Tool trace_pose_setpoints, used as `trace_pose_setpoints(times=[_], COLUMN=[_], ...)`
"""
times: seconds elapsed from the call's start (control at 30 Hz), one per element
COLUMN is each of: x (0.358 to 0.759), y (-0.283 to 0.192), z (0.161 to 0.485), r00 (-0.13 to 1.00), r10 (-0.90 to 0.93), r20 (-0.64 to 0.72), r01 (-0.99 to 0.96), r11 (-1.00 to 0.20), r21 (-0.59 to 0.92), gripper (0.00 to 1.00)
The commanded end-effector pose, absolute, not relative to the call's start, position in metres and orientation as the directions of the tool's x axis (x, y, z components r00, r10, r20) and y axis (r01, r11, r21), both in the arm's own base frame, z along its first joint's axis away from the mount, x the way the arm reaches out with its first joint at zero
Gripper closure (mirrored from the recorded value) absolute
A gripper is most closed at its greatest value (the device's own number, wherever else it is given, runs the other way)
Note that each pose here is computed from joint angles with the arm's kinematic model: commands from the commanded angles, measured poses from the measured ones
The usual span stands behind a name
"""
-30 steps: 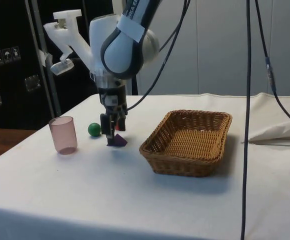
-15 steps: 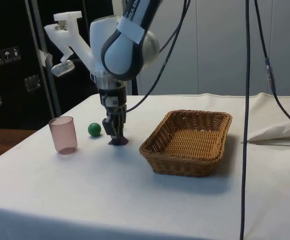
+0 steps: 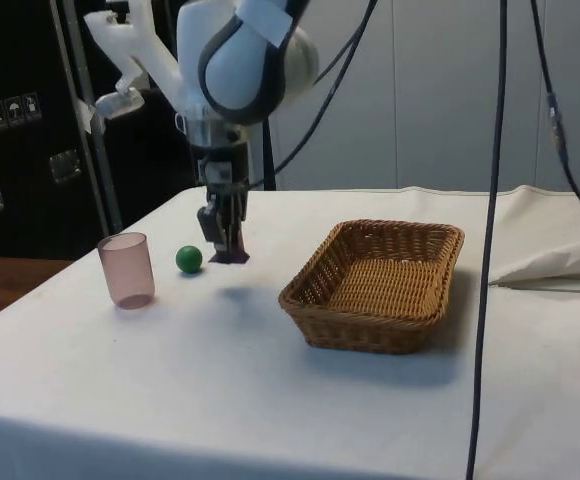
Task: Pick up the triangular block and place it into the basket.
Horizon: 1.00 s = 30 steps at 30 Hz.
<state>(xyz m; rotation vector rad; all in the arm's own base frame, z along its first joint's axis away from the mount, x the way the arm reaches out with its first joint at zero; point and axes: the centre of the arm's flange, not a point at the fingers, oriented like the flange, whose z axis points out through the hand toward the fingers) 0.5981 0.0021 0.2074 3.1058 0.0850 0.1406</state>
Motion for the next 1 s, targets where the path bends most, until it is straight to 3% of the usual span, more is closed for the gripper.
trace_pose_setpoints(times=[0.0, 0.4, 0.97], x=[0.597, 0.593, 0.579], y=[0.002, 0.001, -0.001], z=[0.215, 0.259, 0.298], r00=[0.994, 0.993, 0.991], r10=[0.058, 0.058, 0.064], r20=[0.089, 0.101, 0.116], r01=[0.054, 0.056, 0.062], r11=[-0.998, -0.998, -0.998], r21=[0.037, 0.026, 0.015], gripper=[0.66, 0.66, 0.66])
